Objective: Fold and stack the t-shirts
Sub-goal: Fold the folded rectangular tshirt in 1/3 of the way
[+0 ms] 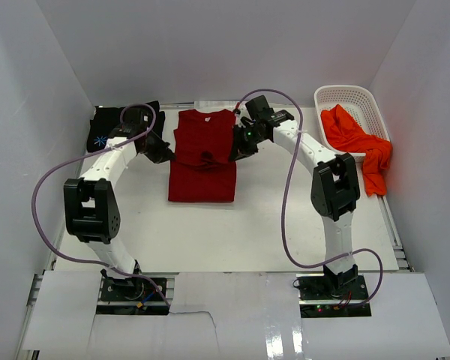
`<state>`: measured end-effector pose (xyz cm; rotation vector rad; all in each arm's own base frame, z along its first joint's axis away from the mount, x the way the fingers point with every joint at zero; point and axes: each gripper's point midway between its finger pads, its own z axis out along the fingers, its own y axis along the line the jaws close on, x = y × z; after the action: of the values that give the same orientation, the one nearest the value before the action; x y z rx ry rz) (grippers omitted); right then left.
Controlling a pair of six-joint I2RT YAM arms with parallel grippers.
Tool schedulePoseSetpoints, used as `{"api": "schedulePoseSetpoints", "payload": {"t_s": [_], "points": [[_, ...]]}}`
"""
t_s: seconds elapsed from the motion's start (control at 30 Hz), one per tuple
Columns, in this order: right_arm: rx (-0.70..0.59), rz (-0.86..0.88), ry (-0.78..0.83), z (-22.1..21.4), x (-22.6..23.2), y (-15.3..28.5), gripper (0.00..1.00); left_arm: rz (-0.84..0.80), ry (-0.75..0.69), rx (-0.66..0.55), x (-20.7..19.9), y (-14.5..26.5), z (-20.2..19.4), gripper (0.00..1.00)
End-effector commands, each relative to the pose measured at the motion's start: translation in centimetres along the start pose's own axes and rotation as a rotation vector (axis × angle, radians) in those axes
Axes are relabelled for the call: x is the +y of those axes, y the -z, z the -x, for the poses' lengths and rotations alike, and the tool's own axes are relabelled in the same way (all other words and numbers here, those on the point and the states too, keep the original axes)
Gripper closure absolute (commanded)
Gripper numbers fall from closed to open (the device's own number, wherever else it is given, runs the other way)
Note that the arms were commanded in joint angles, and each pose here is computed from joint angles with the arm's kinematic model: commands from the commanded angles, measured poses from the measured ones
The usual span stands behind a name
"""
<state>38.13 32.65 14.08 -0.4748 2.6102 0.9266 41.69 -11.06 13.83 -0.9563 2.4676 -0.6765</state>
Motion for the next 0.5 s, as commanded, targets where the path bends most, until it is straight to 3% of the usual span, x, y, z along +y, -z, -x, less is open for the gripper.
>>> {"api": "schedulePoseSetpoints", "payload": {"t_s": [0.0, 0.47], "points": [[-0.035, 0.019, 0.029, 1.6, 0.3, 0.7, 0.92, -0.047, -0.022, -0.061, -1.8, 0.8, 1.9, 1.00], [-0.075, 0.039, 0.047, 4.6, -0.8, -0.5, 0.92, -0.045, -0.053, -0.071, -3.1, -1.5, 4.0, 1.00]]}}
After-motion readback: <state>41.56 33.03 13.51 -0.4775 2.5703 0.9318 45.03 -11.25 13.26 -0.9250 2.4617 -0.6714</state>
